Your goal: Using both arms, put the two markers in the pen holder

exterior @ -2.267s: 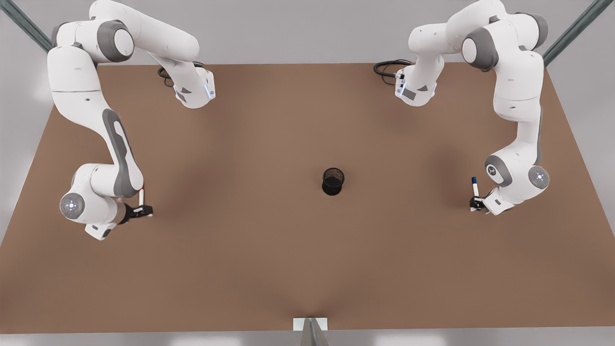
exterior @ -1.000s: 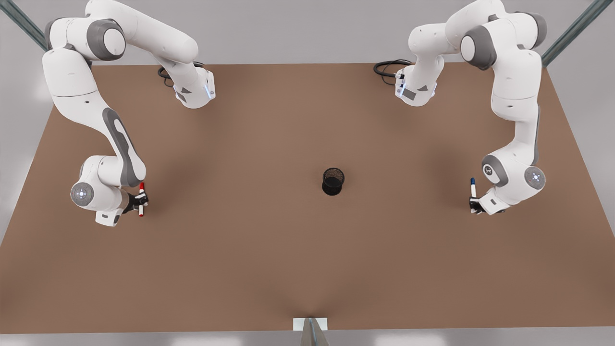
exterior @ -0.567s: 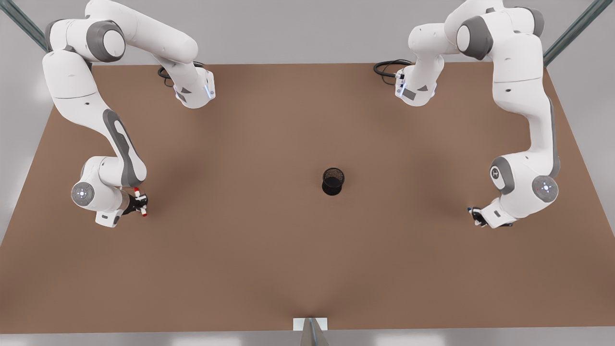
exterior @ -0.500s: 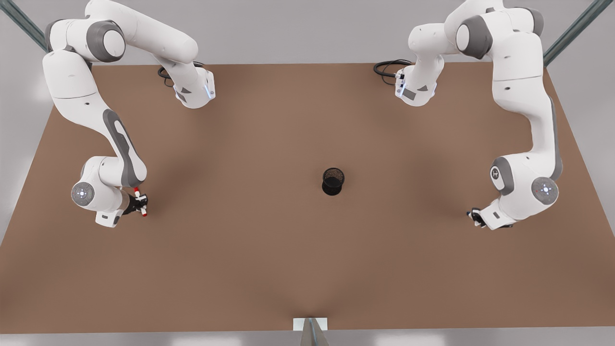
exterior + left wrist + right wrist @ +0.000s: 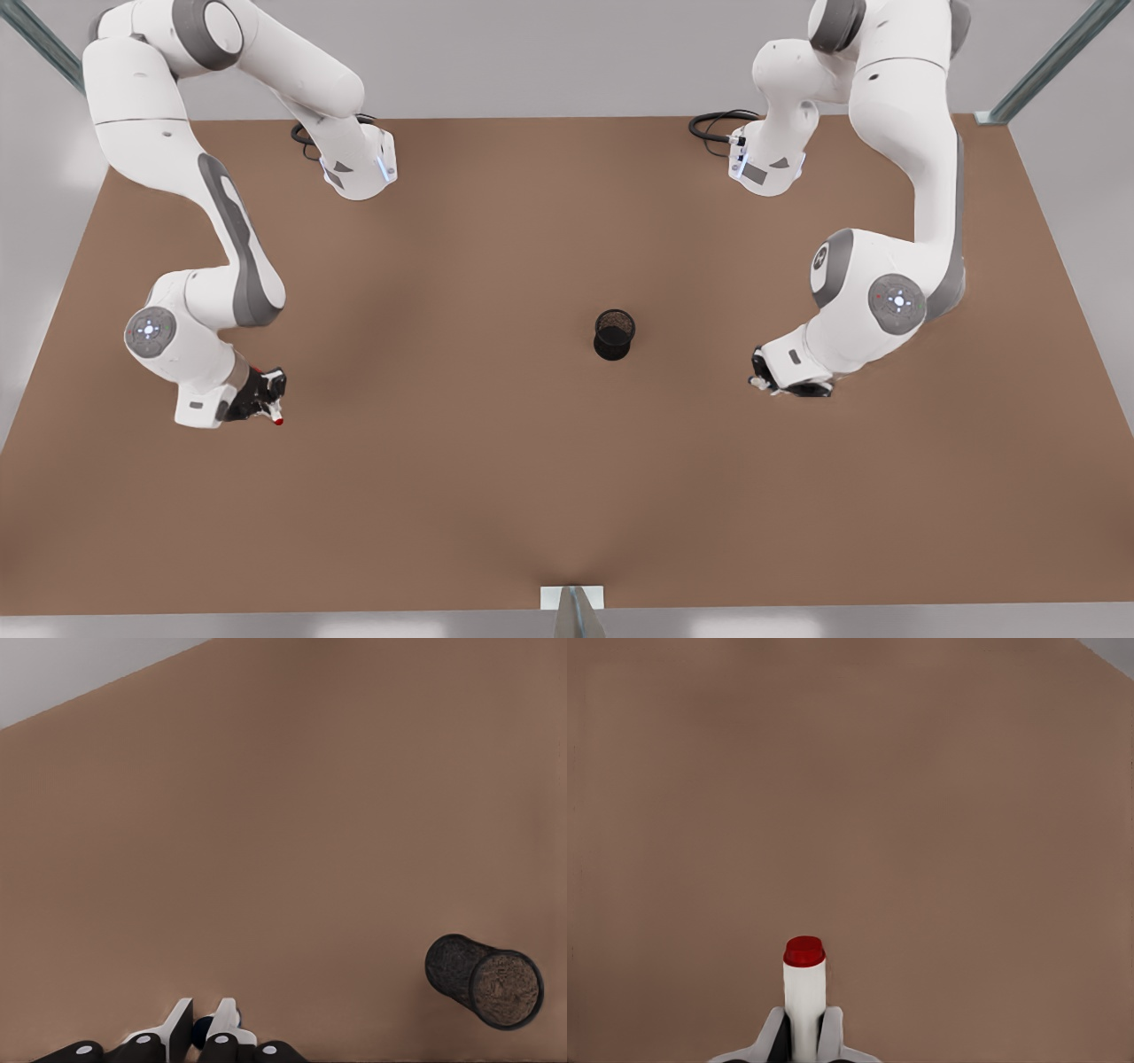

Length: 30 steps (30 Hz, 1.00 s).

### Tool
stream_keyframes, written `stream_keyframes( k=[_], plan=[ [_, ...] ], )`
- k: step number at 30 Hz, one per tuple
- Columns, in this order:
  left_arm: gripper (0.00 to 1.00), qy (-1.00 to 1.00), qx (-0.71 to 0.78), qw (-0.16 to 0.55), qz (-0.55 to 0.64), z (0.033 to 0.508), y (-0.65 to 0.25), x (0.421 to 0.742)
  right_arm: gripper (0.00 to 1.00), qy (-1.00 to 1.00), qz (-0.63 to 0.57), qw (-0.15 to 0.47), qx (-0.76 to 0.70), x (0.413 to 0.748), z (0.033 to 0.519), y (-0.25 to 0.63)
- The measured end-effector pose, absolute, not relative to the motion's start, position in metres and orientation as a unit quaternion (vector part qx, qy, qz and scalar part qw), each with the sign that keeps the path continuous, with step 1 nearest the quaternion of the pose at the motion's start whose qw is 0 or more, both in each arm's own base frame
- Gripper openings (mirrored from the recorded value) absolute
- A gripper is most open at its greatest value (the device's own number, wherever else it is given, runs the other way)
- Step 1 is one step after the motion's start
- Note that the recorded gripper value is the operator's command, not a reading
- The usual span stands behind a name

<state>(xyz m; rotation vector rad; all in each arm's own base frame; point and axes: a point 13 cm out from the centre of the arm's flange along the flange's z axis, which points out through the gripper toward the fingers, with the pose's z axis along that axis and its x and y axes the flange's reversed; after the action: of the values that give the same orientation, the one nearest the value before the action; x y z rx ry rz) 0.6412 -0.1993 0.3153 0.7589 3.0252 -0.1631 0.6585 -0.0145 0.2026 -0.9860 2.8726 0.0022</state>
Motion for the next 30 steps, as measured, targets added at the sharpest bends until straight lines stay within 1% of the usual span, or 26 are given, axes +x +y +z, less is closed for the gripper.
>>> stream_keyframes(
  k=[2, 5, 7, 9, 13, 18, 23, 27, 28, 30],
  plan=[
    [0.21, 0.963, 0.265, -0.008, -0.053, 0.324, -0.257, 0.609, 0.21, 0.934, 0.007, 0.088, -0.346, 0.68, 0.246, 0.033],
    [0.21, 0.959, 0.278, -0.029, -0.051, 0.322, -0.325, 0.568, 0.21, 0.917, 0.027, 0.127, -0.376, 0.693, 0.29, 0.109],
    [0.21, 0.961, 0.271, -0.034, -0.049, 0.321, -0.352, 0.551, 0.21, 0.91, 0.034, 0.145, -0.387, 0.697, 0.312, 0.149],
    [0.21, 0.964, 0.259, -0.033, -0.048, 0.322, -0.377, 0.538, 0.21, 0.906, 0.042, 0.156, -0.391, 0.697, 0.321, 0.183],
    [0.21, 0.973, 0.222, -0.032, -0.049, 0.313, -0.417, 0.526, 0.21, 0.901, 0.06, 0.177, -0.392, 0.693, 0.333, 0.242],
    [0.21, 0.985, 0.159, -0.039, -0.045, 0.277, -0.432, 0.526, 0.21, 0.897, 0.085, 0.2, -0.385, 0.678, 0.341, 0.314],
    [0.21, 0.992, 0.104, -0.057, -0.035, 0.245, -0.429, 0.523, 0.21, 0.9, 0.128, 0.229, -0.347, 0.682, 0.341, 0.357],
    [0.22, 0.995, 0.072, -0.066, -0.027, 0.234, -0.426, 0.517, 0.21, 0.902, 0.151, 0.251, -0.316, 0.685, 0.347, 0.377],
    [1.0, 0.995, 0.066, -0.069, -0.025, 0.231, -0.426, 0.514, 0.21, 0.902, 0.159, 0.256, -0.309, 0.685, 0.351, 0.384],
    [1.0, 0.995, 0.058, -0.076, -0.026, 0.23, -0.431, 0.506, 0.21, 0.898, 0.176, 0.271, -0.299, 0.68, 0.363, 0.403]
  ],
)
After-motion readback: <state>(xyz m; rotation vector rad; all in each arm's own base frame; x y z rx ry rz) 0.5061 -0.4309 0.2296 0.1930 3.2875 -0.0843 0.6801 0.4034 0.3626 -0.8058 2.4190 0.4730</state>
